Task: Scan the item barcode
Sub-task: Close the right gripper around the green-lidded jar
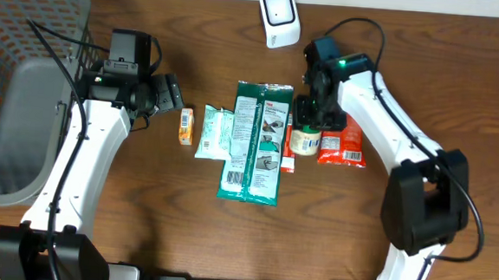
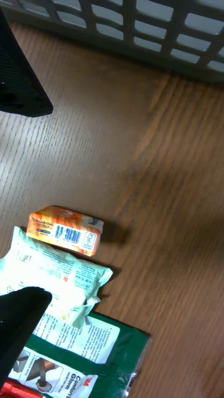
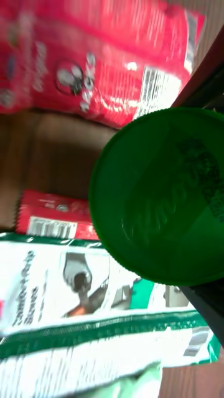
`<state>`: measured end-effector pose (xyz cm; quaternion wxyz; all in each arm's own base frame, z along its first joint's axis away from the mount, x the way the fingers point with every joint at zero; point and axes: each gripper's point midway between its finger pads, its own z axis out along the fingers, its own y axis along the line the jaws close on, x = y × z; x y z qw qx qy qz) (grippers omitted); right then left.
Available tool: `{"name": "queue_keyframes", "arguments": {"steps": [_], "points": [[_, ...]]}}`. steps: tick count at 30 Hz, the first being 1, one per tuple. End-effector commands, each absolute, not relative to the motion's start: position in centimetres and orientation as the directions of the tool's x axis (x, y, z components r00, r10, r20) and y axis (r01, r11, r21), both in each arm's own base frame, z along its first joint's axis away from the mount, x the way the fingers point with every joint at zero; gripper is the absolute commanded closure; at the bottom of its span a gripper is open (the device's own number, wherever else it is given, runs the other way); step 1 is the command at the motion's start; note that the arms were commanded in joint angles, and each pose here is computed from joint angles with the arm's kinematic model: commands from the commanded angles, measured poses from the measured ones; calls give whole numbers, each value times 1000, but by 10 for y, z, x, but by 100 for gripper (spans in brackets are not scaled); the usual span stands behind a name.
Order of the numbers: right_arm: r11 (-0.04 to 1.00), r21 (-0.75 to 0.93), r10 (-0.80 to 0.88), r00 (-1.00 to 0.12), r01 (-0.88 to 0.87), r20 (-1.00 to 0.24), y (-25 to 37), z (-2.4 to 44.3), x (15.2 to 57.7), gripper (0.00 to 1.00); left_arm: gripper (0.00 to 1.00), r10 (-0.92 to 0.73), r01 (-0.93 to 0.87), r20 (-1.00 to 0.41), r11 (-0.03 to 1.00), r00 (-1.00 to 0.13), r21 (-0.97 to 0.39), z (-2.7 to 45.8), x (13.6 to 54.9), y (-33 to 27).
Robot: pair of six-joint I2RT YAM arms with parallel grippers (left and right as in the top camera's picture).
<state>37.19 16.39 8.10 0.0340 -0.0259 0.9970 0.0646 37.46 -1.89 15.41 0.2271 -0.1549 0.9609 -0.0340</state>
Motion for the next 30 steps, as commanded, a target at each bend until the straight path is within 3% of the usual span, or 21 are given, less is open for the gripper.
{"name": "queue_keyframes", "arguments": {"steps": [1, 14, 19, 30], "points": [[993, 92, -63, -984, -79, -168, 158, 108, 384, 60, 12, -318, -286, -443, 948, -838, -139, 162, 378, -17], [993, -5, -115, -946, -119, -303, 147, 78, 412, 60, 12, -318, -286, -444, 948, -838, -139, 162, 378, -17], [990, -110, -121, -953, -93, -279, 126, 68, 405, 60, 12, -318, -286, -444, 948, -838, -139, 162, 378, -17], [991, -72, -123, -973, -110, -197, 129, 62, 385, 50, 12, -318, -286, -443, 948, -838, -138, 162, 378, -17]]}}
